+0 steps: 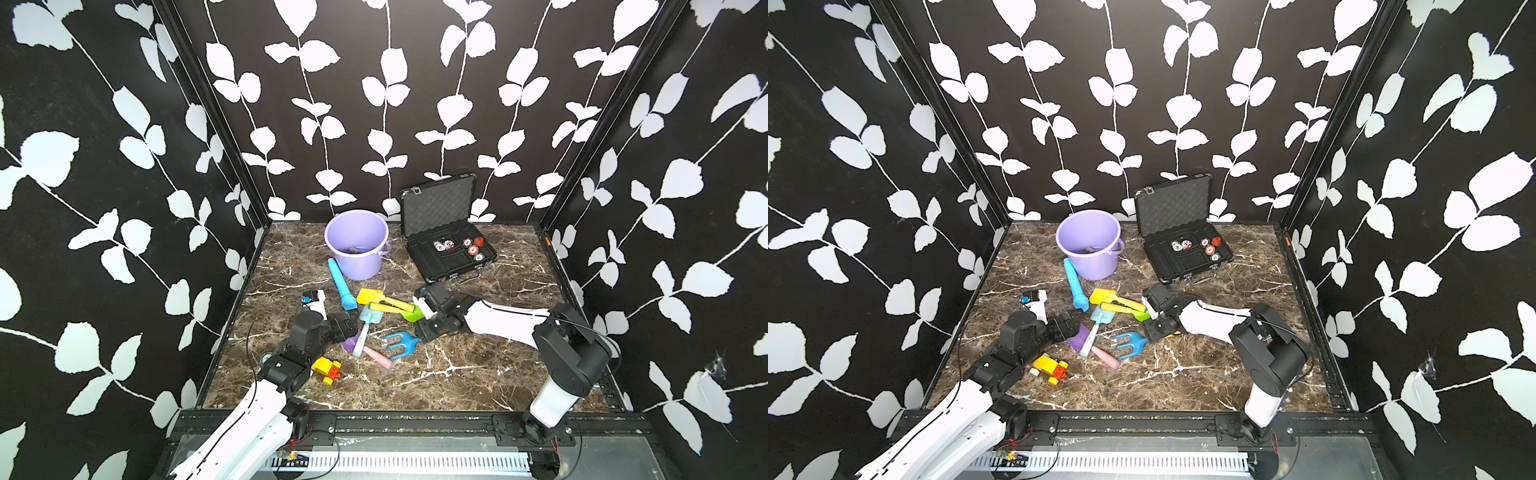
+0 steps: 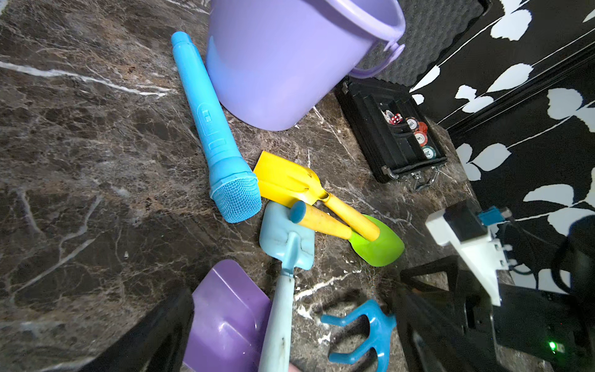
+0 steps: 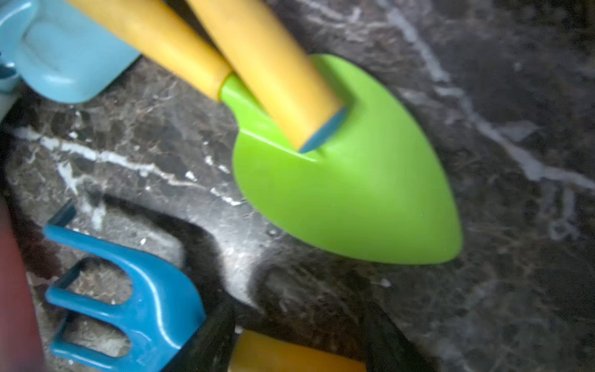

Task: Organize the gardening tools
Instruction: Pick up the gardening tool from the center of the board.

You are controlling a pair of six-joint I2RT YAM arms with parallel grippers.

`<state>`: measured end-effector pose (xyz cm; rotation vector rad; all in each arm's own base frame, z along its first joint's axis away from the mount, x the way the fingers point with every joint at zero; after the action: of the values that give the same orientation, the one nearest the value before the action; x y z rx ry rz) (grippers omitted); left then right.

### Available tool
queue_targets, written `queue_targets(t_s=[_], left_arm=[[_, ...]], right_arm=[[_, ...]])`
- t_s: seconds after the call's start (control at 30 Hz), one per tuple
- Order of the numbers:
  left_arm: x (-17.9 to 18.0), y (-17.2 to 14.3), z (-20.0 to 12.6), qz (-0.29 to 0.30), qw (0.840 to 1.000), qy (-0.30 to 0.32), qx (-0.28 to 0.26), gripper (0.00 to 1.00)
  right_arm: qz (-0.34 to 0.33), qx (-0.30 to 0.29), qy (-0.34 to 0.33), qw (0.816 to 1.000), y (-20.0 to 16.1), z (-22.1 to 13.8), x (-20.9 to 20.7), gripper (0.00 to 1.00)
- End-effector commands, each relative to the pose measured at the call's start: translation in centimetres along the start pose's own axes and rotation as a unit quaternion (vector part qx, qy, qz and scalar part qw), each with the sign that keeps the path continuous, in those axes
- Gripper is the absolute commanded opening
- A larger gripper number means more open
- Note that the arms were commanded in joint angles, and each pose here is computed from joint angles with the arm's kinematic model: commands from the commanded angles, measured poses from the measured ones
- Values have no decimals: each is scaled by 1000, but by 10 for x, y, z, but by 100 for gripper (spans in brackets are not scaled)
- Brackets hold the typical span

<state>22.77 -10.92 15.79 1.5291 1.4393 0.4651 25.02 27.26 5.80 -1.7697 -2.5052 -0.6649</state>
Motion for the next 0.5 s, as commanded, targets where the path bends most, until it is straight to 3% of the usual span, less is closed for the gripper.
queue_targets(t_s=[0.0,0.47], left_arm=[[-7,11,-3,7,1000,-13,-19,99],[-9,12,-3,6,1000,-22,-22,99]], right_arm=[[-18,11,-71,997,-7,-2,-9,66],[-15,-46,-85,995,12,-29,-16,75]])
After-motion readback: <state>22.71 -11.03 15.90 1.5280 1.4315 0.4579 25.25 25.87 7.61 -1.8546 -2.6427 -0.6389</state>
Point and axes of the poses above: each gripper's point midway between its finger pads, its own z axis out along the fingers, its own x axis along the line the jaws close on, y = z × x, the point moved 3 cm from there along -z, back along the fingers, and after that the axes turned 14 degrees about z, right-handed, at the moved point
